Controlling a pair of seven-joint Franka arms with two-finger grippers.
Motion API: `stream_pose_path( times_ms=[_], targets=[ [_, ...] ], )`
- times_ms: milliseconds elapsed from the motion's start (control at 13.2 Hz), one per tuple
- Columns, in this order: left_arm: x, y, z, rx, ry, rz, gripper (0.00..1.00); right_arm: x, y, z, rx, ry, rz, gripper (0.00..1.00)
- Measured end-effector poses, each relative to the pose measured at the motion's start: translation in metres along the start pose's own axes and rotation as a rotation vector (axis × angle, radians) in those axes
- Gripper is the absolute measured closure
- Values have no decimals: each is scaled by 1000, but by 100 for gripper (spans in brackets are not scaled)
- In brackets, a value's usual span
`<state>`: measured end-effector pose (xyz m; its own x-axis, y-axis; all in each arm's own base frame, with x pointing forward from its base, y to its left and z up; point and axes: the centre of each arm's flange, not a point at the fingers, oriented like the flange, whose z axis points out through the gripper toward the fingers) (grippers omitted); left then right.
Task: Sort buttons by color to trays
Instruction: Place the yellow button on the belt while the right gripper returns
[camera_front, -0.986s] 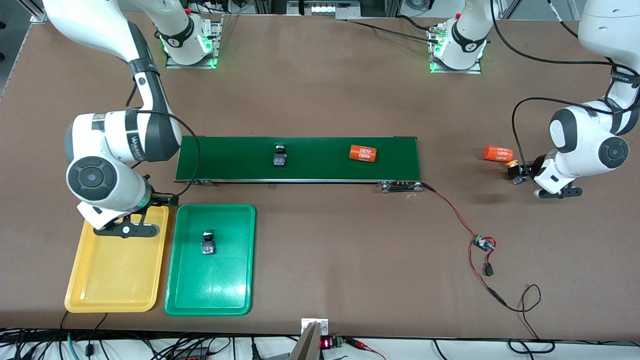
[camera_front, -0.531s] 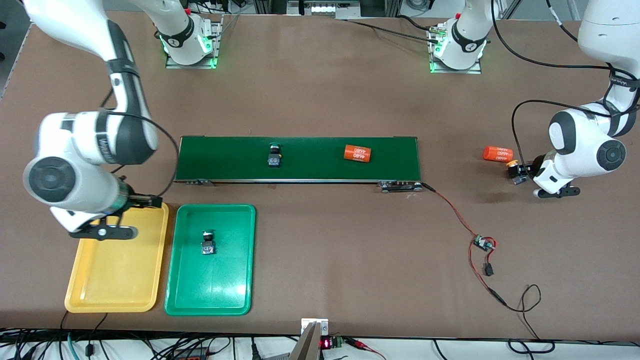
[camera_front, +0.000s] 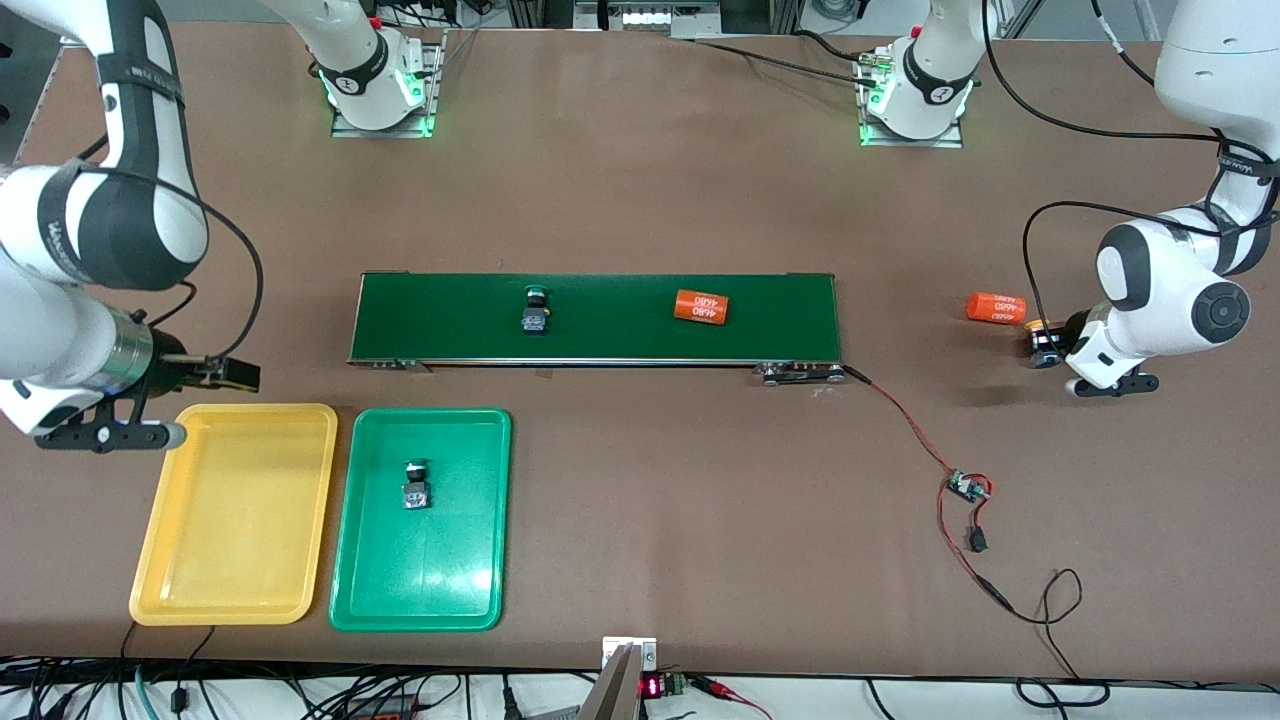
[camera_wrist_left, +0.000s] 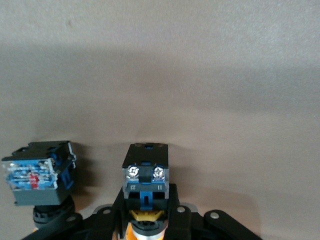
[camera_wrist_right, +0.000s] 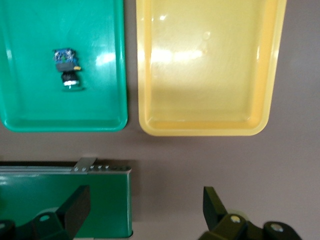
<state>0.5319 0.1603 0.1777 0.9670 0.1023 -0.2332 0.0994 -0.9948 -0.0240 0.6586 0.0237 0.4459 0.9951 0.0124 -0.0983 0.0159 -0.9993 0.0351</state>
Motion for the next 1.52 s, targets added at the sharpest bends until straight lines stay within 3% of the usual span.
stream_pose_path(
  times_ms=[379, 759, 1062, 1518],
  targets=[
    [10, 11, -29, 8, 57, 46, 67, -68, 24, 27, 62, -28, 23, 0],
    [14, 104, -88, 39, 143, 235, 67, -68, 10, 32, 64, 5, 2, 0],
    [-8, 201, -102, 40, 86, 375, 67, -64, 9, 44, 64, 0, -1, 0],
    [-45, 310, -93, -49, 10, 281, 67, -60, -18, 62, 63, -16, -42, 0]
  ],
)
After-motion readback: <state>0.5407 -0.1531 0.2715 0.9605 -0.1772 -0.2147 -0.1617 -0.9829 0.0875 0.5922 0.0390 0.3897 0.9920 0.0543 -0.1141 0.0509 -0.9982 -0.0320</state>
